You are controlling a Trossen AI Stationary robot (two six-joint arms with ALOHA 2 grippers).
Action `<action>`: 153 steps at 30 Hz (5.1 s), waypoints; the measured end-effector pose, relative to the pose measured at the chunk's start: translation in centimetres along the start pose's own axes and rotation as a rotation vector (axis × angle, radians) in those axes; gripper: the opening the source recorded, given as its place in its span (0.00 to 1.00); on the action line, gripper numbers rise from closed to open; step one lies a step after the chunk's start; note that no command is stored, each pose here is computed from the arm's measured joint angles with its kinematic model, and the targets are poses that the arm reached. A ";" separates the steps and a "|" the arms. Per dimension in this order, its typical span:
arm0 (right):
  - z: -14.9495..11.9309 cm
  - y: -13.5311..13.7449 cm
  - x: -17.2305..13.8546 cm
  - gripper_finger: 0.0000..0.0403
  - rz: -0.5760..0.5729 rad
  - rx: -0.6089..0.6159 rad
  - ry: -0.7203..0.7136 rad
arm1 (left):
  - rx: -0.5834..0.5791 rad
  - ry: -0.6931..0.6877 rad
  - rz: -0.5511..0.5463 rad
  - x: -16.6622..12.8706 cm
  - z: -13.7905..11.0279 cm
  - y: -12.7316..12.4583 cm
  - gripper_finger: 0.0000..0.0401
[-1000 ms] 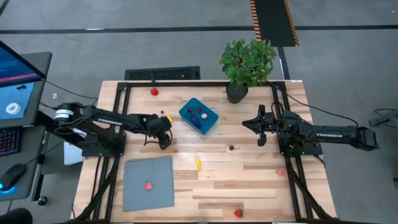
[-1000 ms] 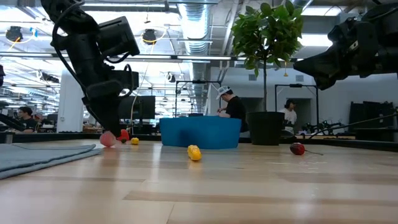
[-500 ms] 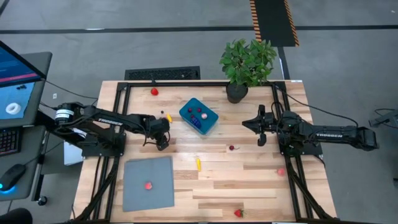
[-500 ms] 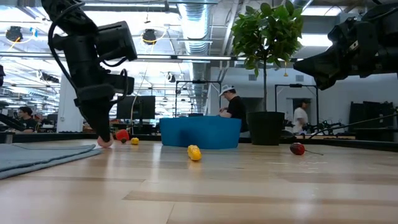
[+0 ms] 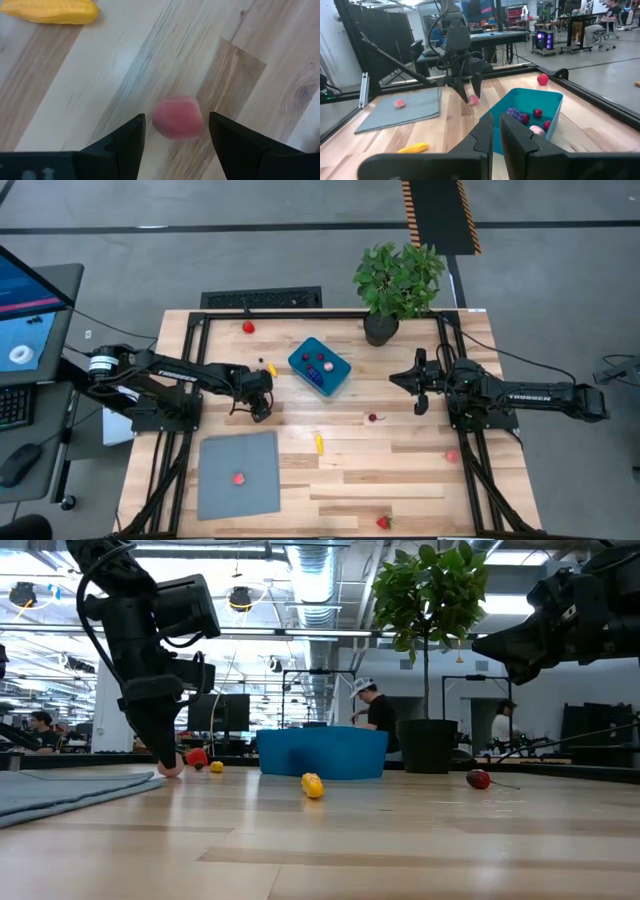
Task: Pick and placing Produce into tupperware
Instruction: Put the top apricot into the container
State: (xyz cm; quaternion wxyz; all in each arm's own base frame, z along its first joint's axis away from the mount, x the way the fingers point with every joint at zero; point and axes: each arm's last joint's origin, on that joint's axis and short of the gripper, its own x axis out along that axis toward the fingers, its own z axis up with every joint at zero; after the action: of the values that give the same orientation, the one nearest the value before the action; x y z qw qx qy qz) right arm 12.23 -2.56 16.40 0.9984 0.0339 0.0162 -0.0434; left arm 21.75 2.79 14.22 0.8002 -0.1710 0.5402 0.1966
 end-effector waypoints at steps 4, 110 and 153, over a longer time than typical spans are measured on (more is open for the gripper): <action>0.0 0.0 0.0 0.14 0.000 0.001 0.000 | 0.015 -0.001 0.003 0.0 0.0 0.0 0.50; -1.2 -0.1 -0.1 0.14 -0.007 0.012 0.125 | 1.204 -1.040 1.090 -19.7 1.1 1.1 0.27; -1.1 -0.1 -0.1 0.14 -0.009 0.038 0.117 | -0.366 -0.837 -0.383 -12.8 1.5 -1.6 0.27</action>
State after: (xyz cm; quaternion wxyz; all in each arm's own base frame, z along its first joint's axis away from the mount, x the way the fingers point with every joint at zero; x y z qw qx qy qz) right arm 12.12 -2.53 15.26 0.9947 0.0551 0.0740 -0.0460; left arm 19.46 0.49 26.76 0.9272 -0.3110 0.0880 0.1895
